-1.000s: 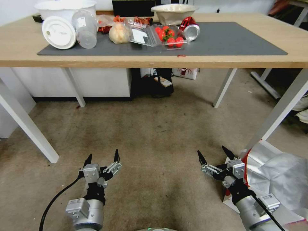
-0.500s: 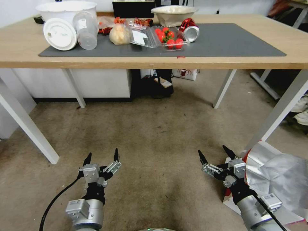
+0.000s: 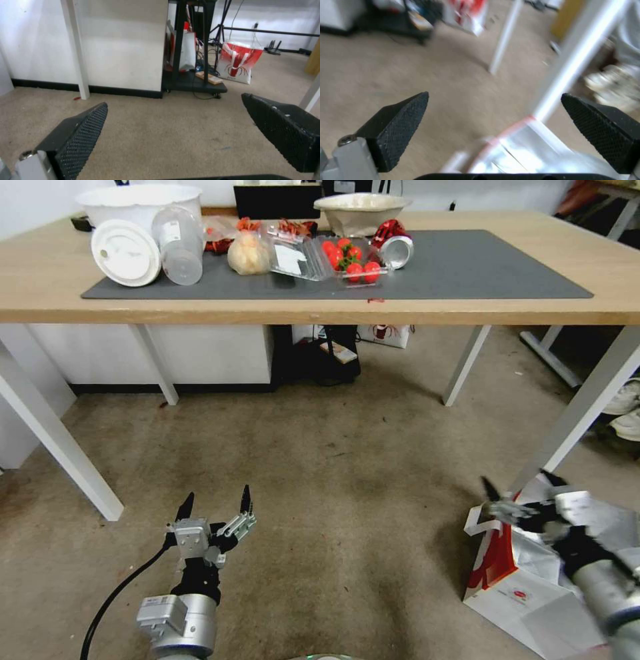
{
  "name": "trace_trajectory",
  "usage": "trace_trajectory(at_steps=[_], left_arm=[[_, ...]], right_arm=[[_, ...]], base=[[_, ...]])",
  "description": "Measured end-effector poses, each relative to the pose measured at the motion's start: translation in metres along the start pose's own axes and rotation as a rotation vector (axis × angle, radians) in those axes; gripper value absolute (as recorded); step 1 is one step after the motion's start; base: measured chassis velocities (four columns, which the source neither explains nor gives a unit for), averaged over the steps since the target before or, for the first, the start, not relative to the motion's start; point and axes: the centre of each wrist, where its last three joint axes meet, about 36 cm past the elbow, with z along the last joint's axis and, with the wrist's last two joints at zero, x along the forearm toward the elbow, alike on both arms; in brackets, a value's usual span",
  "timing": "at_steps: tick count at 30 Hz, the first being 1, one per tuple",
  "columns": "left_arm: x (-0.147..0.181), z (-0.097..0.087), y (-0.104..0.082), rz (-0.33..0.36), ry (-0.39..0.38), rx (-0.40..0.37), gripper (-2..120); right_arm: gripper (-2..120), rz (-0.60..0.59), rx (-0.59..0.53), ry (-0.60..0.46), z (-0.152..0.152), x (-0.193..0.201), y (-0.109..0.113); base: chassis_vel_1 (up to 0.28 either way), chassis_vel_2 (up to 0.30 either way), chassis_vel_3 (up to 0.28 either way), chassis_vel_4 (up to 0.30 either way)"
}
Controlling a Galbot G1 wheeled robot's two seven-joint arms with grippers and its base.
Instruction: Pick up the food delivery bag from the floor and place it on the table.
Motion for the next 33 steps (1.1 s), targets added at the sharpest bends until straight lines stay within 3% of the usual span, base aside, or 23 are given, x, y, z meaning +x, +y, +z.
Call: trace_trajectory(at_steps=[3, 7, 11, 15, 22, 33], left_arm=[[0.0, 0.0, 0.001, 0.003, 0.0, -0.001, 100], [-0.003, -0.001, 0.005, 0.009, -0.003, -0.006, 100], [-0.005, 0.0, 0.006, 0.022, 0.0, -0.011, 100], [-0.005, 0.005, 0.004, 0.033, 0.013, -0.011, 100], [-0.006, 0.012, 0.003, 0.043, 0.036, -0.017, 100], [-0.006, 0.012, 0.006, 0.037, 0.055, -0.031, 100]], right_arm=[[100, 0.048, 0.016, 0.054, -0.005, 0.004, -0.006], [100, 0.172, 0.033, 0.152, -0.015, 0.007, -0.031], [100, 0.287, 0.04, 0.254, -0.006, -0.008, -0.073], [100, 0.337, 0.011, 0.331, 0.002, -0.024, -0.097], [100, 0.366, 0.026, 0.433, 0.02, -0.055, -0.104], [100, 0.381, 0.048, 0.493, 0.04, -0.078, -0.11]], base=[[0.0, 0.0, 0.0, 0.0], [0.0, 0.0, 0.0, 0.0], [0.0, 0.0, 0.0, 0.0], [0.0, 0.0, 0.0, 0.0], [0.0, 0.0, 0.0, 0.0], [0.0, 0.0, 0.0, 0.0]])
